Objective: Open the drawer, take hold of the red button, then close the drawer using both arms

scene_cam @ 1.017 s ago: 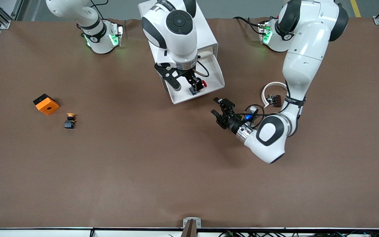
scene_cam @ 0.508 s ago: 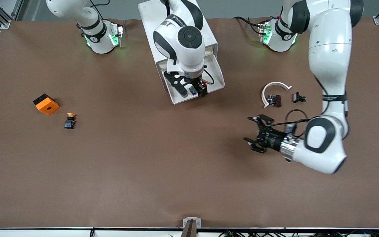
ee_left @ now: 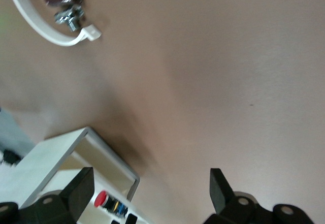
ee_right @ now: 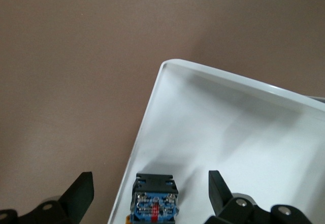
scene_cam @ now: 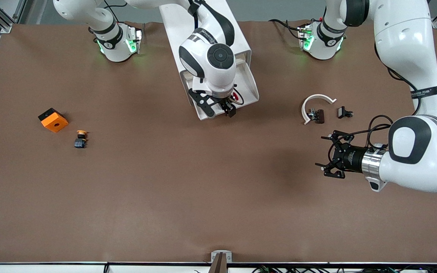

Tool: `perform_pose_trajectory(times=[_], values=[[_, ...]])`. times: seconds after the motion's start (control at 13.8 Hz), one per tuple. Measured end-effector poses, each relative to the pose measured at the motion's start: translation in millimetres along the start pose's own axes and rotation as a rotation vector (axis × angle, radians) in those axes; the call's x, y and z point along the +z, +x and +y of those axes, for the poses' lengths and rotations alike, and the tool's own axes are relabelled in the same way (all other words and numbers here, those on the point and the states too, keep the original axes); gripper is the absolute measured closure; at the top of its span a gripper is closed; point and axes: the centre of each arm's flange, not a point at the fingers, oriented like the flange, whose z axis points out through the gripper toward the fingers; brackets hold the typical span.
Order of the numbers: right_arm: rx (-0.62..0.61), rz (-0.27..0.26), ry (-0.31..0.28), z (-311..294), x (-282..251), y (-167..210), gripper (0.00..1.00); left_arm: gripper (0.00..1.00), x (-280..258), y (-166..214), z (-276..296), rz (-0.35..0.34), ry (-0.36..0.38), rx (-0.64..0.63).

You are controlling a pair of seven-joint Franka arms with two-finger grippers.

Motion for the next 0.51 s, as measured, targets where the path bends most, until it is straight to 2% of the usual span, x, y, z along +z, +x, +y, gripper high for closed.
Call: perform_pose_trajectory(times=[0.44,0.51], values=[[-0.006,-0.001,-0.006,-1,10,-5,0.0,0.0,-28,40,4,0.108,-0.114,0.26],[-0.007,-0.002,-0.004,-1,10,-5,0.05,0.0,-33,45,6,0.125,-0.14,0.281]])
